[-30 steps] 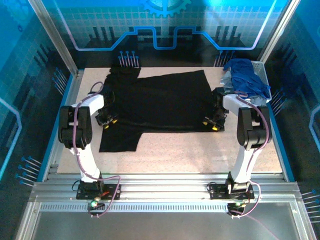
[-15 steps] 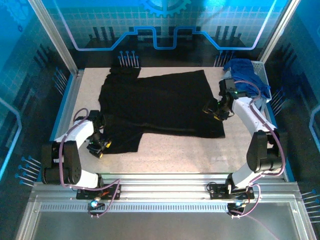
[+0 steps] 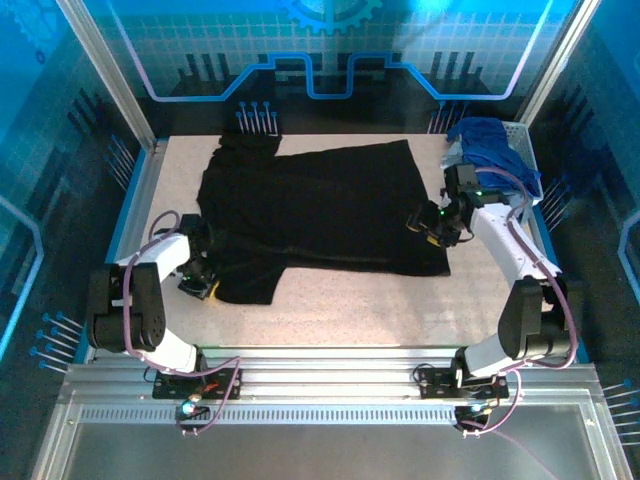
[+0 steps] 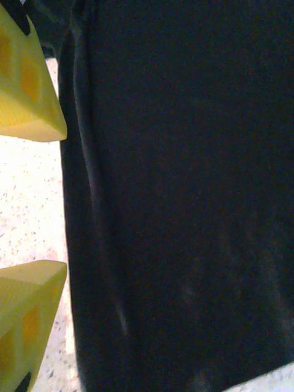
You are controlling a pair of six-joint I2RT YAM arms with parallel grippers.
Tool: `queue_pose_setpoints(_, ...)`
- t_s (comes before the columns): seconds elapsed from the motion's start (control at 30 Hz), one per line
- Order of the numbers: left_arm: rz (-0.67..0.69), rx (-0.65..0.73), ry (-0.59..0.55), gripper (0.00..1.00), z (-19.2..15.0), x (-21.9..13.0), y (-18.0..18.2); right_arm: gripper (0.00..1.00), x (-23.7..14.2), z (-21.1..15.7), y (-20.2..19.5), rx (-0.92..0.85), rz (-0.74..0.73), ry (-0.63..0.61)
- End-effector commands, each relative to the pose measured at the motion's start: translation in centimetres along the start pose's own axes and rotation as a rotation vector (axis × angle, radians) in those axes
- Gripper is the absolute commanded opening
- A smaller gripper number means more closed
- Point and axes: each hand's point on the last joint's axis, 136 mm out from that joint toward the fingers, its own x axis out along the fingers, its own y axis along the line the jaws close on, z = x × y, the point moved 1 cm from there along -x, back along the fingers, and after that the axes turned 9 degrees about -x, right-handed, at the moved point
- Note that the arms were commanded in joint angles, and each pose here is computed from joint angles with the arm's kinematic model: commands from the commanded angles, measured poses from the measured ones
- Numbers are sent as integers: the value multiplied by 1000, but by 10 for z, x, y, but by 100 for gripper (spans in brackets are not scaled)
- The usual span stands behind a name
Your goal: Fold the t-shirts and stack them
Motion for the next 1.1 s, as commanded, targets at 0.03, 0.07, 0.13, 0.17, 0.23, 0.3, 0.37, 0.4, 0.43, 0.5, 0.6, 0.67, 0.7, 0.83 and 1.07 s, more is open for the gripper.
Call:
queue_pose_setpoints(0.03,-46,3,-57,0,4,-16,-2,52,0,-16,-40,163,-91,39)
queue_pose_setpoints(0.07,-63,2,-71,0,2,-25,-3,50,1,-18,-50,207,-110,43)
queue_pose_setpoints(0.13,-72,-15,-81,0,-8,-39,3,48,5,-21,-69,291,-160,53)
queue_pose_setpoints(0.17,-81,-31,-86,0,-13,-46,7,48,7,-23,-80,337,-188,55)
queue_pose_setpoints(0.23,-106,-63,-83,0,-22,-54,14,48,11,-26,-96,407,-230,60)
queue_pose_setpoints(0.3,-113,-89,-72,0,-30,-60,23,48,16,-30,-108,466,-261,77)
queue_pose_setpoints(0.37,-125,-93,-65,0,-34,-63,28,48,21,-33,-115,487,-286,89)
queue_pose_setpoints(0.4,-130,-97,-61,0,-35,-65,31,48,24,-33,-117,487,-286,93)
queue_pose_setpoints(0.43,-131,-99,-60,0,-36,-65,33,48,27,-34,-119,490,-290,102)
queue_pose_setpoints(0.5,-134,-97,-56,0,-38,-67,38,48,33,-37,-121,497,-292,123)
queue_pose_setpoints(0.6,-137,-102,-42,0,-41,-68,45,48,41,-47,-124,519,-296,150)
queue_pose_setpoints(0.67,-144,-105,-36,0,-42,-69,47,48,48,-49,-129,527,-298,148)
queue_pose_setpoints(0.7,-141,-105,-34,0,-43,-69,50,47,50,-49,-131,528,-300,149)
queue_pose_setpoints(0.83,-133,-104,-24,0,-46,-69,57,41,62,-44,-132,513,-290,161)
queue_pose_setpoints(1.07,-134,-123,-2,0,-51,-70,67,30,77,-44,-136,504,-296,190)
